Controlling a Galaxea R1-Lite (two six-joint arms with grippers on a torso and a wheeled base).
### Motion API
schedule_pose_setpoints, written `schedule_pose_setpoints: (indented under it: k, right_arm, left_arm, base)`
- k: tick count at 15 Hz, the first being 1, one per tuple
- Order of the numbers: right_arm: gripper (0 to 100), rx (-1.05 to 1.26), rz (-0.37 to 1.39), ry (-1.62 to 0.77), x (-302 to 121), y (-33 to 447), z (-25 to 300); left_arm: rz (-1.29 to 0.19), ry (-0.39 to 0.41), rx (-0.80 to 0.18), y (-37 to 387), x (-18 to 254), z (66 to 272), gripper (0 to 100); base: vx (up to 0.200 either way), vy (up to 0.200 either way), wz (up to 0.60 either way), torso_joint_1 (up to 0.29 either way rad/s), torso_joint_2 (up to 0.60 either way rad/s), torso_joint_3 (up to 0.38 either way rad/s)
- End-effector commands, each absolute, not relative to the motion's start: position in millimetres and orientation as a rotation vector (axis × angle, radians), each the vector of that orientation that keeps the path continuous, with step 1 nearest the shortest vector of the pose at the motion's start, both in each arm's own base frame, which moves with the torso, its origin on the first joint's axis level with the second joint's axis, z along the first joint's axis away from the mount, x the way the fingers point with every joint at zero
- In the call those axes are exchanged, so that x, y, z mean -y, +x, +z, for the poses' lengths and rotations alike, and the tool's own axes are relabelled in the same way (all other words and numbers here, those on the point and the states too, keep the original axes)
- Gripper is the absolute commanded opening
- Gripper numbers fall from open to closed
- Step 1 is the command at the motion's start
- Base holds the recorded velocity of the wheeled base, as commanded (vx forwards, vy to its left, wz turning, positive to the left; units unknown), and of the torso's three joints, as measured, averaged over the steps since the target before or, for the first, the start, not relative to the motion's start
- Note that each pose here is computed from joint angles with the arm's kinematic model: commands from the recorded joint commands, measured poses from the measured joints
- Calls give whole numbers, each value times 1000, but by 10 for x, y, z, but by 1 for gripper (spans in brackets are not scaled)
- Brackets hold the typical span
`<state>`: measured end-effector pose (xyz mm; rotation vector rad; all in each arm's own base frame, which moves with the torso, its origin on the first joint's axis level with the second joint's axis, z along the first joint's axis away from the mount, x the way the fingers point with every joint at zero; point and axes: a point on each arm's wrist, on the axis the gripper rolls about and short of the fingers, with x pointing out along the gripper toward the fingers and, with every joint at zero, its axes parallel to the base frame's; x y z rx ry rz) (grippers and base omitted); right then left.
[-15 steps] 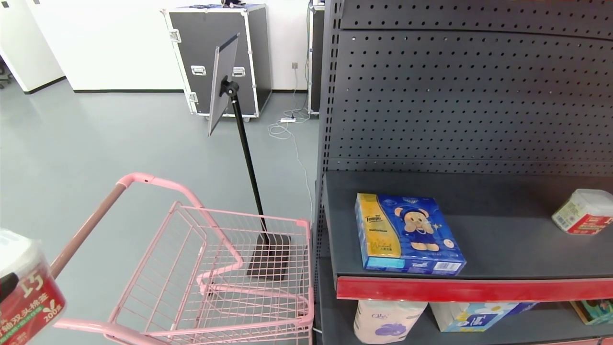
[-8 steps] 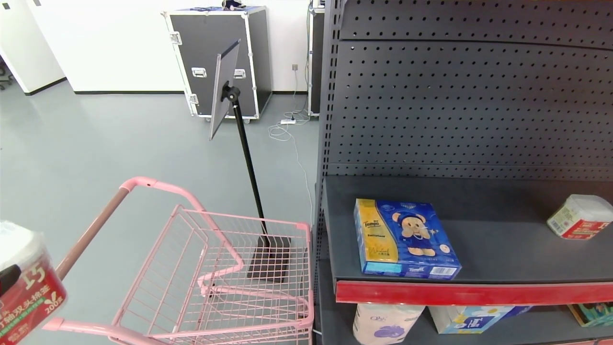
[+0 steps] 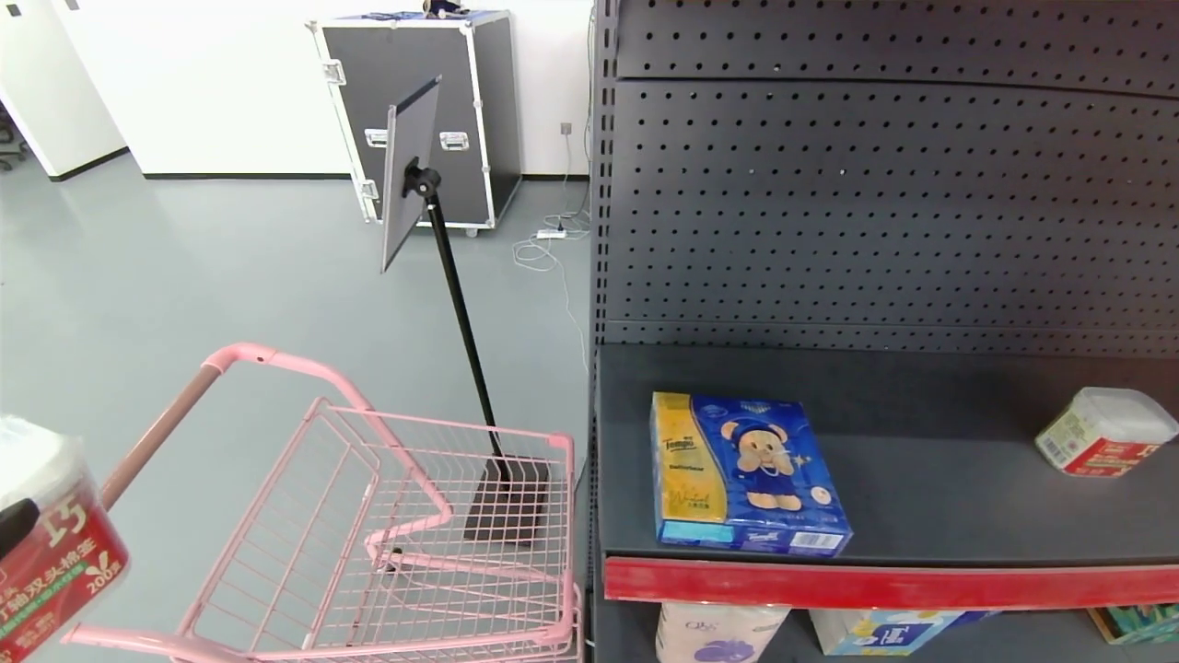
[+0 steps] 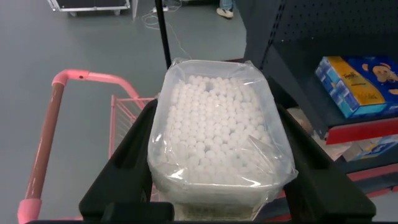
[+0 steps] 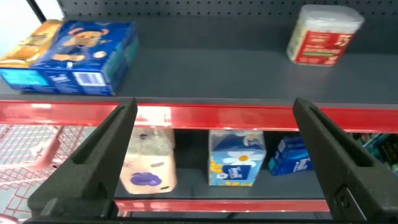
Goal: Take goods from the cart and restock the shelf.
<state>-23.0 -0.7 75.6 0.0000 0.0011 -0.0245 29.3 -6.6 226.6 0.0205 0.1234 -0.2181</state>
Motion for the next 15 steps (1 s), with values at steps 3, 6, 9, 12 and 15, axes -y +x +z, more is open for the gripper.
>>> schedule_pose_setpoints:
  k: [3,6,9,12,15]
  right_arm:
    - [100,-2,-25,0,7,-229,756]
    - [100,-2,-25,0,7,-229,756]
    - [100,-2,-25,0,7,-229,756]
    - [100,-2,-25,0,7,-229,756]
    - [100,-2,-25,0,7,-229,756]
  left_arm:
    - [-218,20,-120,292,66,2276,0]
    - [-218,20,-117,291,66,2285,0]
    - [-218,21,-118,297,67,2288,0]
    - [-218,22,-120,300,68,2288,0]
    - [-218,21,-117,296,67,2292,0]
  base:
    - [0,-200,0,2,2,1]
    - [0,-200,0,1,7,-1]
    - [0,-200,0,2,2,2]
    - [0,-200,0,1,1,2]
    - [0,-200,0,4,1,6]
